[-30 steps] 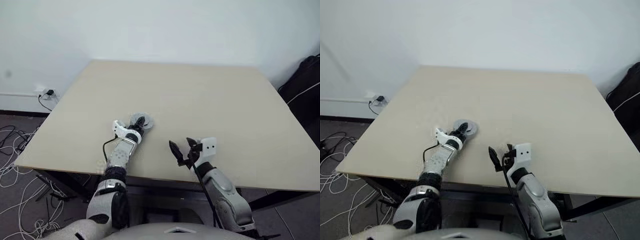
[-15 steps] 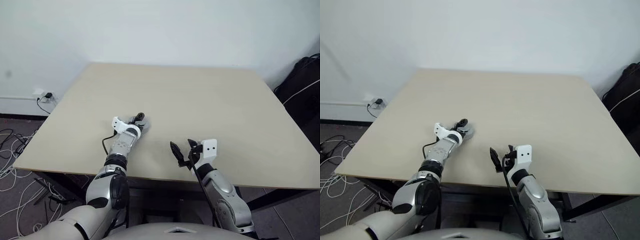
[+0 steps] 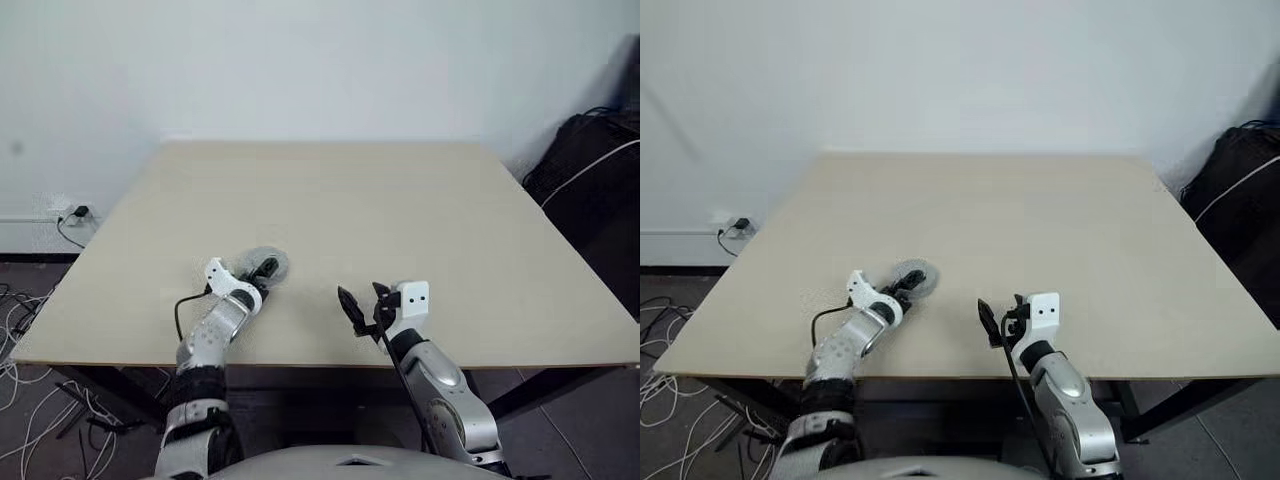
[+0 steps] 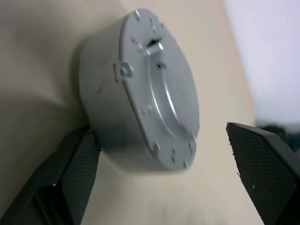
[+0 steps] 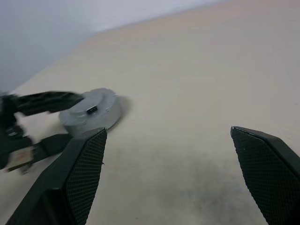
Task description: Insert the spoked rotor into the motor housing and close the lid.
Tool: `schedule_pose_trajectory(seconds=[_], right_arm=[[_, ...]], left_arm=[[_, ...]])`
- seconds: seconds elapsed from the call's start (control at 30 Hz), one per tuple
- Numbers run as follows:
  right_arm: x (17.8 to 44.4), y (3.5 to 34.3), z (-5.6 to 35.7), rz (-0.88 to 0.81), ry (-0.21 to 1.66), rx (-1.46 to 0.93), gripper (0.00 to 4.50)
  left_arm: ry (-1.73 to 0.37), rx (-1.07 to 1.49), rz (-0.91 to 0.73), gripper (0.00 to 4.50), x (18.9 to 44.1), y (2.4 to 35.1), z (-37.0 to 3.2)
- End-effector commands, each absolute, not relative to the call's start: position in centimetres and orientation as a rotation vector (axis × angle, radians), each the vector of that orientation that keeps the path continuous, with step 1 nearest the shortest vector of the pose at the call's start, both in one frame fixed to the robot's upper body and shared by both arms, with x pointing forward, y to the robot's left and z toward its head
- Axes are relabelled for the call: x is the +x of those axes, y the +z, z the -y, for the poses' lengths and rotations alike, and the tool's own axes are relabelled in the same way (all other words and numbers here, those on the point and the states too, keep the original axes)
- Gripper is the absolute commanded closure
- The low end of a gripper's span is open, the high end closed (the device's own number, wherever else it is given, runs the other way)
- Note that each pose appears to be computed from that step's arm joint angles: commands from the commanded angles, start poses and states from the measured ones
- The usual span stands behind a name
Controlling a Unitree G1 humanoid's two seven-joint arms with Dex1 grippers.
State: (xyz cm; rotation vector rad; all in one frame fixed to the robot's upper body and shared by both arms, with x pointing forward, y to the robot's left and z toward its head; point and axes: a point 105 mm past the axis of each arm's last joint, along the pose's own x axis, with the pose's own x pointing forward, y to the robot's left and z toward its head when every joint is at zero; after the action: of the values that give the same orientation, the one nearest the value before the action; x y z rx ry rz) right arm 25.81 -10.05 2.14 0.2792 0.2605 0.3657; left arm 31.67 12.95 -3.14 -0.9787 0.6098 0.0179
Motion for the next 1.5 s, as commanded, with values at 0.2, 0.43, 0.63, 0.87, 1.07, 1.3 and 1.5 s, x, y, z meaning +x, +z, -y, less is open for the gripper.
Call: schedule_pose_trajectory(seconds=[0.2, 0.43, 0.63, 0.87, 1.07, 1.3, 1.5], right_arm=[[26.8, 3.1, 9.4, -0.221, 0.396, 0.286, 0.00], [27.5, 3.0, 9.7, -0.219, 0.354, 0.299, 0.00], [28.0, 2.3, 11.4, -0.208, 0.230, 0.222, 0.00], [27.8, 1.7, 12.7, -0.204, 0.109, 0.223, 0.00], [27.7, 1.8, 13.5, -0.187, 0.054, 0.208, 0.00], [27.8, 2.2, 15.0, -0.137, -0.034, 0.113, 0.00], [27.3, 2.5, 16.0, -0.072, -0.096, 0.019, 0.00]], left_arm=[[0.105, -0.724, -0.604, 0.03, 26.6, -5.1, -15.3], [0.131, -0.428, -0.363, 0.03, 27.7, -1.7, -16.8], [0.128, -0.166, -0.189, 0.03, 28.1, 0.7, -17.1], [0.155, -0.049, -0.105, 0.03, 28.3, 1.3, -16.5], [0.121, 0.025, -0.038, 0.03, 28.6, 1.9, -15.5], [0.060, 0.069, 0.000, 0.03, 28.6, 2.1, -14.6], [0.012, 0.081, 0.011, 0.03, 28.6, 2.1, -13.9]])
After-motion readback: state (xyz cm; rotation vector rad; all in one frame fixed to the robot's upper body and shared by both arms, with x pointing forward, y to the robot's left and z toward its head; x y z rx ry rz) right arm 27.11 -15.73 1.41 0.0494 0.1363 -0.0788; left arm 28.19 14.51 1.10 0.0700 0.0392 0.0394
